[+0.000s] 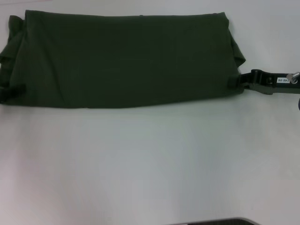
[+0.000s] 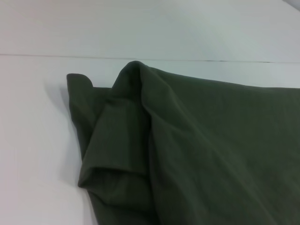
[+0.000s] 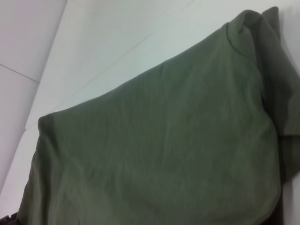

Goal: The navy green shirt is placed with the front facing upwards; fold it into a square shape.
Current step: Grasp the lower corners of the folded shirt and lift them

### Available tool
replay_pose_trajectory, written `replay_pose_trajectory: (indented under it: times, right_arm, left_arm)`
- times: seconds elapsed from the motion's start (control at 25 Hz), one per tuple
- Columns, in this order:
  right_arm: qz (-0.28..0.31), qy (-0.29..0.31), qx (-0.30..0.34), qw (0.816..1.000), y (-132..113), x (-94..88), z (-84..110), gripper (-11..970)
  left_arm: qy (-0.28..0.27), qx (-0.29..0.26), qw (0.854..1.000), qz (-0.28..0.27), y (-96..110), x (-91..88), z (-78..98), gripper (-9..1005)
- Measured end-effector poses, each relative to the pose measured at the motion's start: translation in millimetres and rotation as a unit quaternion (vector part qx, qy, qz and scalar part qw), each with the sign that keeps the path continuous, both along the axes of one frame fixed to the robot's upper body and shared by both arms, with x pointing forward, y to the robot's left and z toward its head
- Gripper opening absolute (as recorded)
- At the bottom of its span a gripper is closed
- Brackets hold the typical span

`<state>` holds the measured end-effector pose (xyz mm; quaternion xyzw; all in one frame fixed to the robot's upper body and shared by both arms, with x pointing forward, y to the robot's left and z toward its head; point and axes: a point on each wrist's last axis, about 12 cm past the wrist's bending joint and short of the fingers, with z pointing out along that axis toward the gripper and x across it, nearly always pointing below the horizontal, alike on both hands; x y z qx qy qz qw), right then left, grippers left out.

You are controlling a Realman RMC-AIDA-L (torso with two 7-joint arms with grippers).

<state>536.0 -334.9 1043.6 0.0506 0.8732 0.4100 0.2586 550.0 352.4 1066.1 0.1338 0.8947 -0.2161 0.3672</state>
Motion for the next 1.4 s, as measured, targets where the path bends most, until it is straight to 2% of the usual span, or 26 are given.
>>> replay_pose_trajectory:
  times: [0.04, 0.44, 0.76, 1.12, 1.4]
  right_arm:
    - [0.0, -0.001, 0.0, 1.0, -0.1, 0.1, 0.2, 15]
    - [-0.002, 0.0, 0.0, 1.0, -2.2, -1.9, -0.6, 15]
    - [-0.003, 0.001, 0.0, 1.0, -2.8, -3.4, -1.4, 15]
    - [-0.001, -0.002, -0.001, 1.0, -3.6, -5.4, -2.3, 16]
    - [-0.001, -0.015, -0.005, 1.0, -9.8, -15.0, -6.5, 16]
  left_arm:
    - [0.001, 0.0, 1.0, 0.0, -0.2, 0.1, 0.1, 726]
    - [0.016, 0.016, 1.0, -0.017, -3.9, 2.0, -1.3, 283]
    - [0.017, 0.017, 1.0, -0.019, -3.8, 1.8, -0.8, -1]
    - [0.018, 0.012, 1.0, -0.019, -0.6, 0.3, 1.6, 0]
    - [0.026, 0.003, 0.999, -0.031, 3.4, -9.6, 3.1, 0]
